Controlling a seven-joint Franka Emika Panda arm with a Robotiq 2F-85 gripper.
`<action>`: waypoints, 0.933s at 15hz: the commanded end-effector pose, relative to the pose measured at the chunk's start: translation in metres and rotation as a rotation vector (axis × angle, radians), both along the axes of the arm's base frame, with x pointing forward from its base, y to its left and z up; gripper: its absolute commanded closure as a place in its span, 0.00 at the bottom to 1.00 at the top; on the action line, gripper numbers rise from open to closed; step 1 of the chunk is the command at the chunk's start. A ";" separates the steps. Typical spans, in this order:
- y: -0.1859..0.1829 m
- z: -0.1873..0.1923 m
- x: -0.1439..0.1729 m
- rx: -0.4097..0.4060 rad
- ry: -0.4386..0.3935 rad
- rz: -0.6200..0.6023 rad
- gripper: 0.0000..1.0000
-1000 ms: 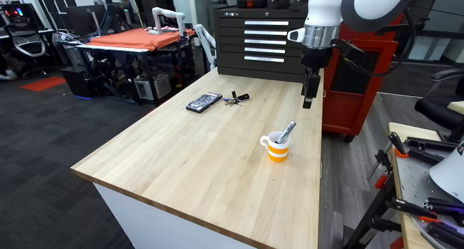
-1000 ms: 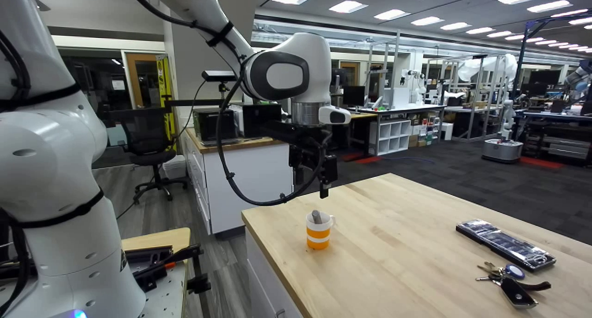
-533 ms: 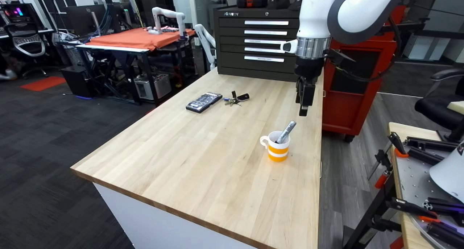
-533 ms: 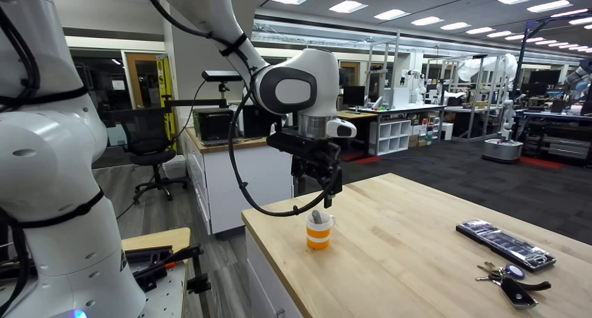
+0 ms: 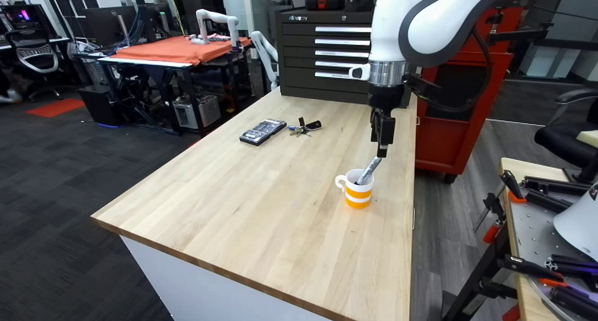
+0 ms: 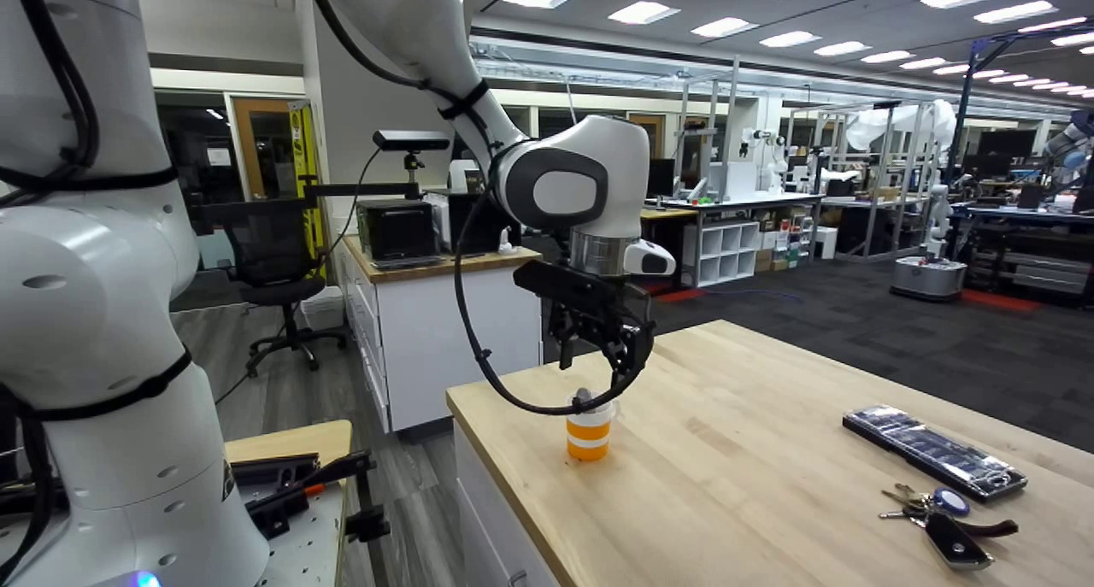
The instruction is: Remove the marker from the cup and put it on the table
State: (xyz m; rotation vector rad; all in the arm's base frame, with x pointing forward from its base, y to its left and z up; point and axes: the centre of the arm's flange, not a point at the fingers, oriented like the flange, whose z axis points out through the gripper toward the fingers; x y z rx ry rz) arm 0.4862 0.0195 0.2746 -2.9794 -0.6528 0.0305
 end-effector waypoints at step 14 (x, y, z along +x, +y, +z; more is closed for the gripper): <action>0.006 -0.034 0.005 0.098 0.052 0.048 0.40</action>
